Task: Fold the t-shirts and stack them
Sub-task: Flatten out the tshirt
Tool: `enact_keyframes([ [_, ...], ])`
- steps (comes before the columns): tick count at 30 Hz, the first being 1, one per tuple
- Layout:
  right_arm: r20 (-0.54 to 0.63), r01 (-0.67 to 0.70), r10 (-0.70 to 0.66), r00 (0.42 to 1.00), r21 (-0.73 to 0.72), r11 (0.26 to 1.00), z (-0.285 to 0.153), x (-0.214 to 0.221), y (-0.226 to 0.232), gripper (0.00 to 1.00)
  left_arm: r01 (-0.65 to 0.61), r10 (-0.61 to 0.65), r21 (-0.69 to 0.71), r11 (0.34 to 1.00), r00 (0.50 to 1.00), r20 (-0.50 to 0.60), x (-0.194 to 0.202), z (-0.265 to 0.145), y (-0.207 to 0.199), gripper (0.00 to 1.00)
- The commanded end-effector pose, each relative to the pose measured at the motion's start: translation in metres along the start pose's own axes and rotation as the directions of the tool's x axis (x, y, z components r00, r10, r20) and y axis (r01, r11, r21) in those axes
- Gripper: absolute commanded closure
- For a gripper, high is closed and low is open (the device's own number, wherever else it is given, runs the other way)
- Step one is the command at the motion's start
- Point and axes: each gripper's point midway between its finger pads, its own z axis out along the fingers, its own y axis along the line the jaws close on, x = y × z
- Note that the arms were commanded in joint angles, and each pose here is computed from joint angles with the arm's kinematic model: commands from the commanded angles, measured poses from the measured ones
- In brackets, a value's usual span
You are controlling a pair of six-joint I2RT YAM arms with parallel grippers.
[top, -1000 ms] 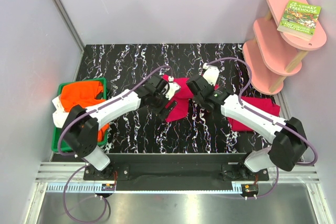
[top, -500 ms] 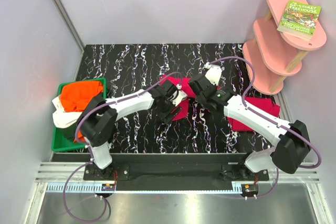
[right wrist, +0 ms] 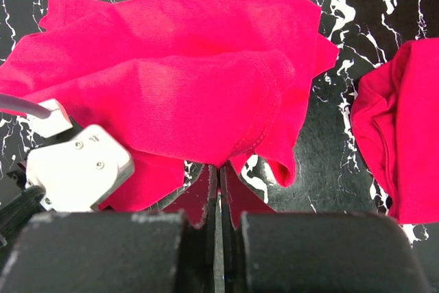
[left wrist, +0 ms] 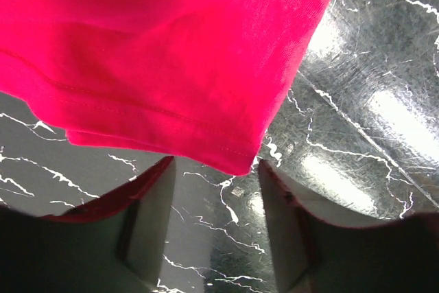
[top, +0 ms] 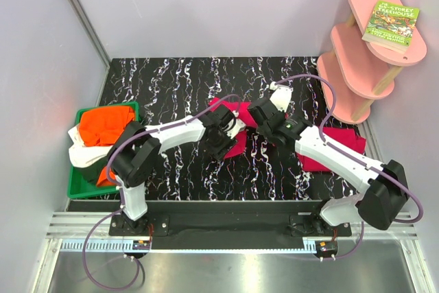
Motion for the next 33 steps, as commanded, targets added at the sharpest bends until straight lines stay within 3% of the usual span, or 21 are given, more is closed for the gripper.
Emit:
enact_keyframes([
  [1,0.044,-0.016,0.016,0.999,0.012,1.000,-0.008,-0.012,-0.009,1.00,-0.001,0.002,-0.012,1.000,0.996,0.091,-0.028,-0.015,0.001,0.39],
  [10,0.036,0.001,-0.001,0.999,0.010,1.000,-0.006,-0.011,-0.007,1.00,0.007,-0.007,-0.014,1.000,0.999,0.038,-0.021,0.003,0.003,0.40],
  [16,0.039,0.005,-0.005,0.999,0.010,1.000,-0.006,-0.013,-0.007,1.00,0.013,-0.013,-0.011,1.000,1.000,-0.009,-0.018,0.019,0.005,0.46],
  [18,0.042,0.013,-0.013,0.999,0.011,1.000,-0.006,-0.014,-0.007,1.00,0.011,-0.011,-0.015,1.000,1.000,-0.017,-0.018,0.021,0.006,0.55],
  [19,0.043,0.016,-0.016,0.999,0.013,1.000,-0.006,-0.014,-0.007,1.00,0.008,-0.008,-0.013,1.000,1.000,-0.019,-0.018,0.020,0.006,0.77],
  [21,0.047,0.021,-0.022,0.999,0.010,1.000,-0.008,-0.016,-0.007,1.00,-0.004,0.004,-0.024,1.000,1.000,-0.009,-0.020,0.014,0.007,1.00],
  [23,0.053,0.021,-0.021,0.998,0.007,1.000,-0.009,-0.018,-0.006,1.00,-0.006,0.006,-0.036,0.999,1.000,-0.004,-0.018,0.004,0.011,1.00],
  [29,0.109,0.016,-0.020,0.994,0.030,0.999,-0.012,-0.050,-0.014,1.00,-0.011,0.027,-0.129,0.992,0.992,0.121,-0.023,-0.082,0.030,1.00],
  [33,0.163,0.002,-0.012,0.987,0.061,0.998,-0.012,-0.087,-0.027,1.00,0.081,-0.013,-0.226,0.971,0.957,0.289,-0.022,-0.167,0.063,1.00],
])
